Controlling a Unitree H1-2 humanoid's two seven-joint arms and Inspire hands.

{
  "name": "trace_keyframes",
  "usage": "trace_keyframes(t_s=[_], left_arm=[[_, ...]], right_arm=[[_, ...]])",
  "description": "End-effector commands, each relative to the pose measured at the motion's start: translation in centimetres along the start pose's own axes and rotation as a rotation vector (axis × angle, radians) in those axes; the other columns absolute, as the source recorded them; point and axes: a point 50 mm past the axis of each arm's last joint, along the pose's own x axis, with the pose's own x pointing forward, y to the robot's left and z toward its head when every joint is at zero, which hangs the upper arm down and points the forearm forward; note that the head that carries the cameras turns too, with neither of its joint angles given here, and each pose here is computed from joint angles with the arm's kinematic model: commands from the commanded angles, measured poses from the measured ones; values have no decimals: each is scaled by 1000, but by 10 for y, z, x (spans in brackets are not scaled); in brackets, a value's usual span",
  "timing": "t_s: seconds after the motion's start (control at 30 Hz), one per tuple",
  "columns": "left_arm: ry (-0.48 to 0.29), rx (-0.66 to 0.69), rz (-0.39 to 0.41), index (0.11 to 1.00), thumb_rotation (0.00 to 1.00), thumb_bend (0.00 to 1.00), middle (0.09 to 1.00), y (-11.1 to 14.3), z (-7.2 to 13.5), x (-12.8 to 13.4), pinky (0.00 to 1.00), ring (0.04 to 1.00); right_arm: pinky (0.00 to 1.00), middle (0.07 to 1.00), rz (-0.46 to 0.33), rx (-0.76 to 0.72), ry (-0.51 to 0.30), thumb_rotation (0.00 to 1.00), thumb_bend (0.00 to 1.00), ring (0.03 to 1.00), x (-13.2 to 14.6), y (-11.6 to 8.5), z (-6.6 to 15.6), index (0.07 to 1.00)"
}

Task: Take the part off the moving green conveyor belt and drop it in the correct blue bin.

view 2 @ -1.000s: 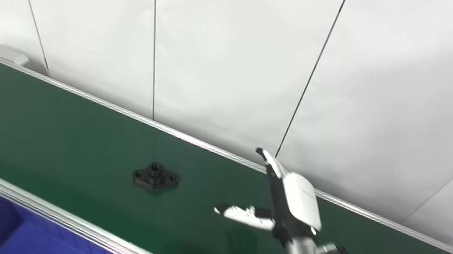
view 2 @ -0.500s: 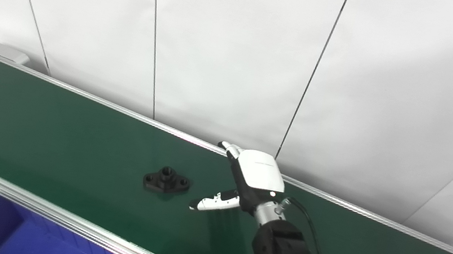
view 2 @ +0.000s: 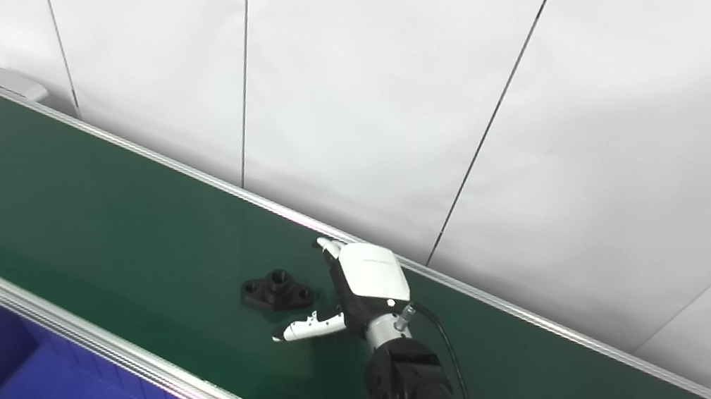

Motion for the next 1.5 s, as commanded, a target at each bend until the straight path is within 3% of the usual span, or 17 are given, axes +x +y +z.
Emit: trace_keyframes(t_s=[0.0,0.3,0.37,0.4,0.43,0.5,0.6,0.63,0.7,0.9,1.07,1.47], left_arm=[[-60,-175,15,1000,893,662,1000,-66,31,0,975,986],[-79,-203,14,1000,874,600,1000,-76,38,-3,998,985],[-80,-206,15,1000,884,566,1000,-77,39,-4,993,973],[-80,-209,15,1000,874,552,1000,-78,40,-5,998,970],[-79,-213,17,1000,873,550,1000,-79,41,-5,999,969],[-82,-208,21,1000,872,544,1000,-79,41,-6,995,964],[-78,-211,22,1000,873,546,1000,-80,43,-7,992,960],[-76,-217,22,1000,859,546,1000,-80,44,-7,998,960],[-68,-231,19,1000,841,556,1000,-81,46,-8,1000,964],[-61,-236,18,1000,818,580,1000,-81,46,-9,992,969],[-62,-241,15,1000,799,589,1000,-80,45,-9,995,967],[-59,-231,6,1000,785,568,1000,-75,43,-6,983,959]], right_arm=[[732,876,-80,9,-44,573,1000,835,13,-25,16,873],[659,850,-42,-5,-68,615,1000,793,20,-6,31,867],[598,799,-40,-6,-61,567,997,723,20,1,32,838],[514,714,-43,-4,-55,524,955,621,21,6,31,788],[503,702,-50,4,-49,519,948,607,21,10,30,781],[343,545,-65,23,-37,444,801,432,22,17,28,692],[235,424,-79,53,-25,358,680,308,23,28,26,589],[189,354,-83,58,-25,221,565,250,23,31,26,517],[131,272,-116,74,-30,154,519,182,20,38,29,487],[90,228,-138,64,-25,135,509,140,17,52,39,487],[91,226,-133,31,-19,137,513,142,14,56,34,484],[93,225,-140,30,-14,140,513,143,13,52,30,481]])
